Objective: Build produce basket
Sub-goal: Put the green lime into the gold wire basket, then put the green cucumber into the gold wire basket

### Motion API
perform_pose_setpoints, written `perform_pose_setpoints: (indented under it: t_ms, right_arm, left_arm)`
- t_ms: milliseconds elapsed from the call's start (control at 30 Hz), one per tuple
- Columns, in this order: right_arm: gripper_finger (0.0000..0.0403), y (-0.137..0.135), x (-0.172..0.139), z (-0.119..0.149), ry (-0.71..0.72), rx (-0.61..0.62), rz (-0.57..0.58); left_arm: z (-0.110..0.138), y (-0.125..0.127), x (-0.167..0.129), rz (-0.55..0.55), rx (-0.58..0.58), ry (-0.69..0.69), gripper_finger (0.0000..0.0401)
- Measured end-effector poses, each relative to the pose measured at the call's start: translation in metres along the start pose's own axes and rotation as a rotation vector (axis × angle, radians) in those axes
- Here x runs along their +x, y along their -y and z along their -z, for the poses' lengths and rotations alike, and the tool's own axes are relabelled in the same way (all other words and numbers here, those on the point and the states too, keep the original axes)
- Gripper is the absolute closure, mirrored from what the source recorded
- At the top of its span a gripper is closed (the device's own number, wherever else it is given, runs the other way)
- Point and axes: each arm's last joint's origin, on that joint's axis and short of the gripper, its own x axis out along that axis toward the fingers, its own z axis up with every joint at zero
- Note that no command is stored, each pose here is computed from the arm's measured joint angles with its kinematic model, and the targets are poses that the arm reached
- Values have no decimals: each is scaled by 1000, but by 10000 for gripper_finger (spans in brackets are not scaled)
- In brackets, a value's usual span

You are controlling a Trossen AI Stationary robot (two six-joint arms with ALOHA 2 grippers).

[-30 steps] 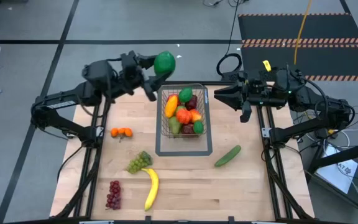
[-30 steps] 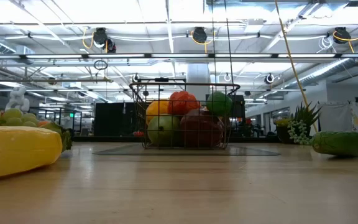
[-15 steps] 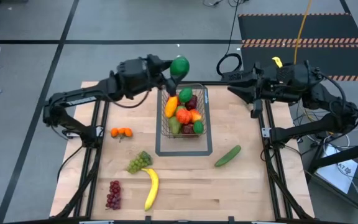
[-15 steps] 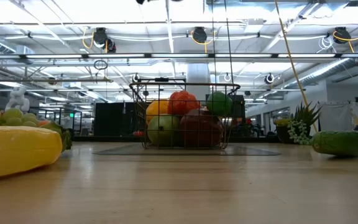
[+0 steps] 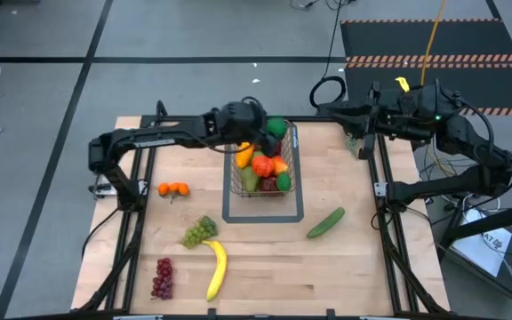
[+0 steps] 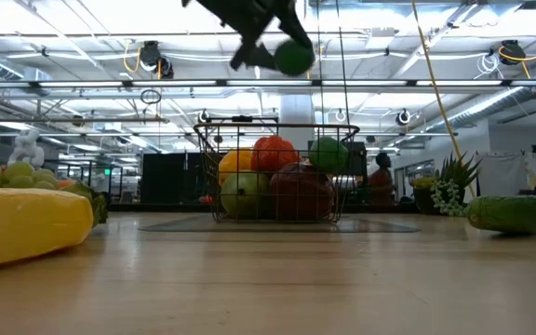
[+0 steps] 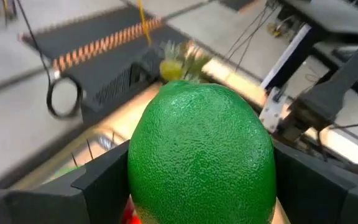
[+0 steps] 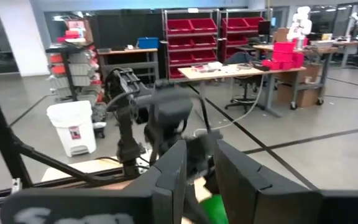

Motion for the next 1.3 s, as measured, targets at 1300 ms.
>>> perform_pose_setpoints:
  t_ms: [1300]
  right_arm:
    - [328,7,-19,42,-449,247,105]
  left_arm:
    - [22,-1,28,18,-355,-122,20]
